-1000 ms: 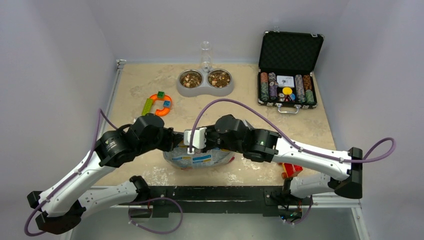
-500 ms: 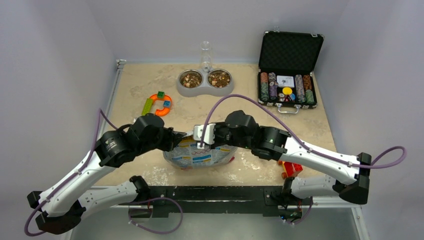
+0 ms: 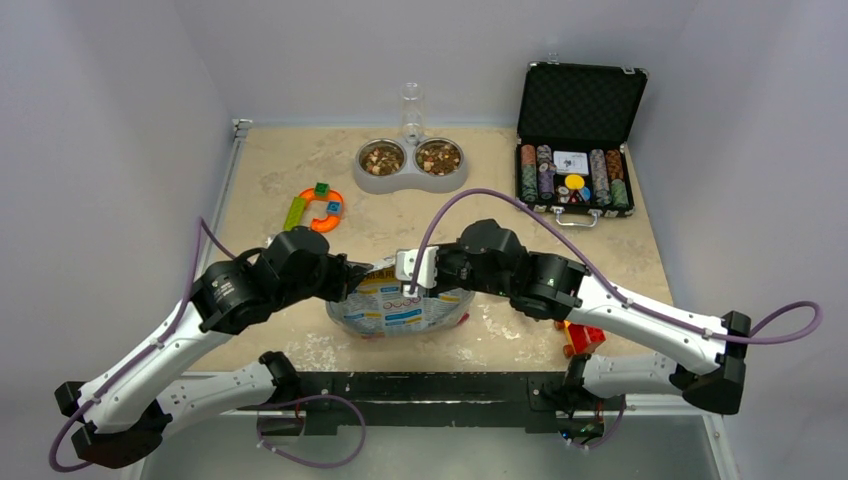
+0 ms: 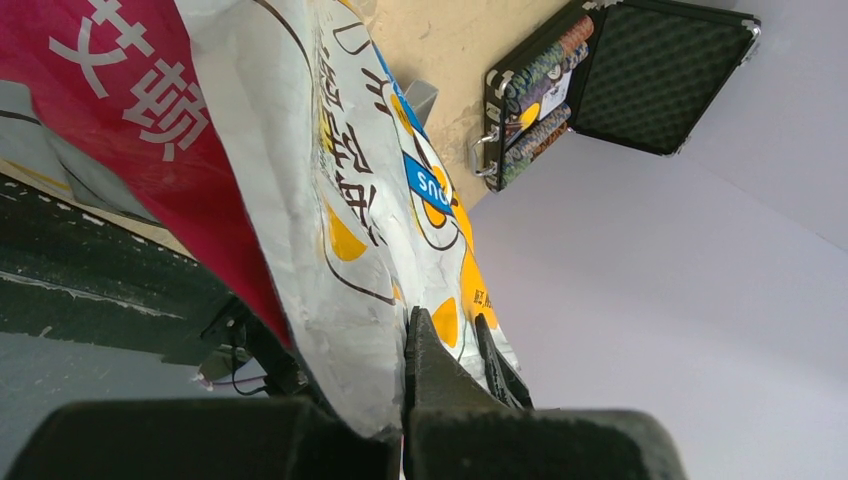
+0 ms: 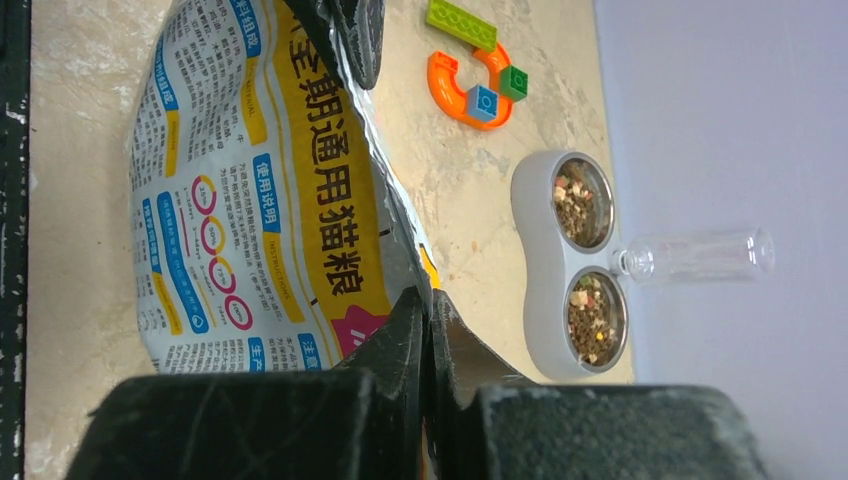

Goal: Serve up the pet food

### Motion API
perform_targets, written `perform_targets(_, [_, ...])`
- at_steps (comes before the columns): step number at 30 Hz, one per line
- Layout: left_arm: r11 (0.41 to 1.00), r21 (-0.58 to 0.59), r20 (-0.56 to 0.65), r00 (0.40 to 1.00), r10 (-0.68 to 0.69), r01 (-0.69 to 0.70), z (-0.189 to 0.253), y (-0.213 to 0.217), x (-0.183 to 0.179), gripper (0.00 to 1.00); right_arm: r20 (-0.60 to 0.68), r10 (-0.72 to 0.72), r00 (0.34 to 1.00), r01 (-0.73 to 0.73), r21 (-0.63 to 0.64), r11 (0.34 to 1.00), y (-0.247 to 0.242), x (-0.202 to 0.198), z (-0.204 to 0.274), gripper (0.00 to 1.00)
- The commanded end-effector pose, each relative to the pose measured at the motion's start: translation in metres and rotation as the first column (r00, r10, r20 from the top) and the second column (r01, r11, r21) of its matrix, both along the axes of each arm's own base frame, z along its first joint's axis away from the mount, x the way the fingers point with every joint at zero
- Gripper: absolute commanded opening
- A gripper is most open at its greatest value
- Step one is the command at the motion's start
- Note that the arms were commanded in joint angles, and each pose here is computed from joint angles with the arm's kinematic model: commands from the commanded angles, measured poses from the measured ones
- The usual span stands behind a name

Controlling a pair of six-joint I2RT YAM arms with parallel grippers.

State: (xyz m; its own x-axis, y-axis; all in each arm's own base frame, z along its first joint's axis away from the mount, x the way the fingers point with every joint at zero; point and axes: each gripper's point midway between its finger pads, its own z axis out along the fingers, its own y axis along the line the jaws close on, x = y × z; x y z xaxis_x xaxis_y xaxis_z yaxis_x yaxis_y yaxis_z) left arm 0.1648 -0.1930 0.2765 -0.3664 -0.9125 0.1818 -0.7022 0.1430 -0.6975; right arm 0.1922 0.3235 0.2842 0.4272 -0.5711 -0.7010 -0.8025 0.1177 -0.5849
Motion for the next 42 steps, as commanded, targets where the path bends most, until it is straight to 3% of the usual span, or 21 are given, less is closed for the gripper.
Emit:
perform_targets(1, [0.905, -0.289, -0.195, 0.945, 0.263, -0.312, 0.027, 0.002, 0.011, 0.0, 0.122, -0.157, 0.98, 0.155, 0.026, 0.988, -0.029, 0.032, 0.019, 0.0])
perform_targets(4, [0.904, -0.287, -0.197, 0.943, 0.267, -0.315, 0.026, 0.003, 0.011, 0.0, 0.087, -0.19, 0.978, 0.186, 0.056, 0.981, -0.039, 0.037, 0.022, 0.02])
perform_targets(7, [0.904, -0.288, -0.198, 0.944, 0.266, -0.315, 0.026, 0.003, 0.011, 0.0, 0.084, -0.21, 0.974, 0.204, 0.077, 0.976, -0.047, 0.04, 0.02, 0.22])
perform_targets(9, [0.904, -0.288, -0.198, 0.944, 0.266, -0.315, 0.026, 0.003, 0.01, 0.0, 0.09, -0.23, 0.969, 0.223, 0.077, 0.972, -0.053, 0.044, 0.017, 0.25])
perform_targets(11, [0.903, -0.29, -0.197, 0.943, 0.267, -0.316, 0.027, 0.003, 0.01, 0.0, 0.085, -0.247, 0.965, 0.244, 0.05, 0.969, -0.058, 0.048, 0.012, 0.22])
perform_targets(13, [0.904, -0.29, -0.196, 0.944, 0.267, -0.316, 0.027, 0.003, 0.01, 0.0, 0.092, -0.258, 0.962, 0.257, 0.022, 0.966, -0.061, 0.051, 0.007, 0.0])
perform_targets(22, [0.903, -0.288, -0.194, 0.943, 0.27, -0.318, 0.028, 0.005, 0.01, 0.0, 0.109, -0.34, 0.934, 0.335, 0.065, 0.94, -0.085, 0.062, 0.024, 0.0])
perform_targets(25, [0.904, -0.287, -0.195, 0.943, 0.271, -0.319, 0.027, 0.005, 0.01, 0.0, 0.122, -0.369, 0.922, 0.362, 0.073, 0.929, -0.094, 0.067, 0.023, 0.15])
perform_targets(28, [0.904, -0.287, -0.193, 0.943, 0.27, -0.318, 0.028, 0.006, 0.009, 0.0, 0.129, -0.392, 0.911, 0.388, 0.056, 0.92, -0.1, 0.071, 0.017, 0.16])
perform_targets(29, [0.904, -0.287, -0.192, 0.943, 0.271, -0.318, 0.028, 0.006, 0.01, 0.0, 0.132, -0.4, 0.907, 0.398, 0.049, 0.916, -0.103, 0.072, 0.015, 0.16])
perform_targets(31, [0.904, -0.286, -0.19, 0.943, 0.271, -0.318, 0.028, 0.006, 0.01, 0.0, 0.14, -0.403, 0.904, 0.404, 0.023, 0.914, -0.107, 0.073, 0.011, 0.0])
perform_targets(37, [0.908, -0.276, -0.195, 0.943, 0.268, -0.315, 0.027, 0.007, 0.008, 0.0, 0.129, -0.437, 0.89, 0.435, 0.044, 0.899, -0.118, 0.073, 0.018, 0.0])
perform_targets(39, [0.908, -0.276, -0.193, 0.943, 0.27, -0.316, 0.027, 0.007, 0.008, 0.0, 0.124, -0.462, 0.878, 0.457, 0.063, 0.887, -0.123, 0.076, 0.02, 0.12])
perform_targets(42, [0.908, -0.275, -0.192, 0.943, 0.271, -0.317, 0.027, 0.008, 0.008, 0.0, 0.133, -0.477, 0.869, 0.471, 0.073, 0.879, -0.13, 0.078, 0.02, 0.12])
